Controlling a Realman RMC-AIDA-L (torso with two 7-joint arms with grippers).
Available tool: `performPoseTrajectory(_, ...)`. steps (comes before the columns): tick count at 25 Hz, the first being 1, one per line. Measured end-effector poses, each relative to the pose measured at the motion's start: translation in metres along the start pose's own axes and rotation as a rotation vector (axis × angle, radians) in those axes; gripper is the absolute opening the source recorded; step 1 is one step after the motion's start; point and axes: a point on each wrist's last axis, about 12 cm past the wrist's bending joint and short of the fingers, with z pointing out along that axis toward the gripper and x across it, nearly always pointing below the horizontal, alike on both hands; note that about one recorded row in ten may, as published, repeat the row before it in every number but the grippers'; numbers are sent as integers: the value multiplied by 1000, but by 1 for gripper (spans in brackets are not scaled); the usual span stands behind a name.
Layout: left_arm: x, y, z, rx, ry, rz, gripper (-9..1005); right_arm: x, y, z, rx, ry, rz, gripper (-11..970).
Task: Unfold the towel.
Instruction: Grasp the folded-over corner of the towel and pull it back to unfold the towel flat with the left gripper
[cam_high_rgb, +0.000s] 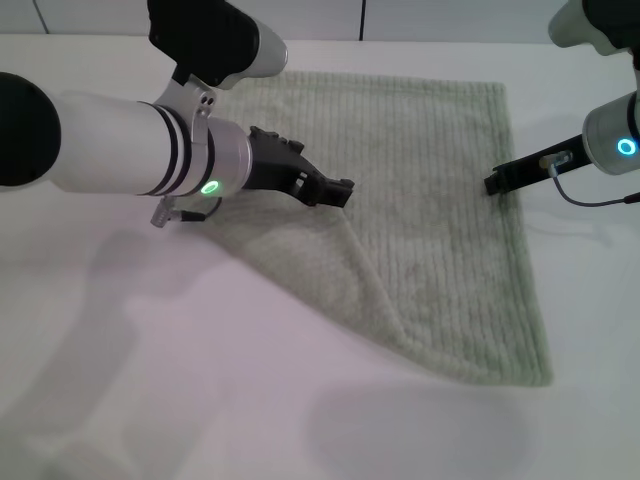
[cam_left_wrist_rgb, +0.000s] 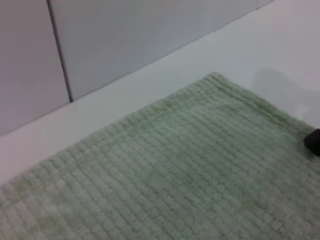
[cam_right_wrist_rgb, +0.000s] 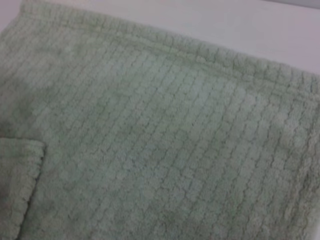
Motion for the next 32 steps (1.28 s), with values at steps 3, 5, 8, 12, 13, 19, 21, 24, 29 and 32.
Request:
performPoseTrajectory(3,1,-5,3,6,3,11,854,1,0,0,0,1,1,-1)
performPoseTrajectory(5,1,-8,5,10,6,19,854,1,0,0,0,1,1,-1)
performPoseTrajectory(8,2,-11,11,3,9,36,854,0,0,0,0,0,0,-1)
performPoseTrajectory(12,0,-14,17,-20,2,66,853,0,0,0,0,-1,-2,-1)
performPoseTrajectory(13,0,-15,18,-24,-3,73,853,0,0,0,0,0,-3,-1)
performPoseTrajectory(19,3,-9,27,-62,-9,74,852,1,0,0,-2,2,-3,-1)
performPoseTrajectory(21,5,-8,30,-68,4,79,852,0,0,-1,-2,2,-3,-1)
performPoseTrajectory(24,6,-7,34,-71,17,86,852,0,0,-1,-3,2,-3,-1)
performPoseTrajectory(29,5,-6,35,-85,2,90,851,0,0,-1,-3,2,-5,-1)
performPoseTrajectory(32,7,-4,35,-92,5,93,850,-1,1,-1,-4,1,-7,-1)
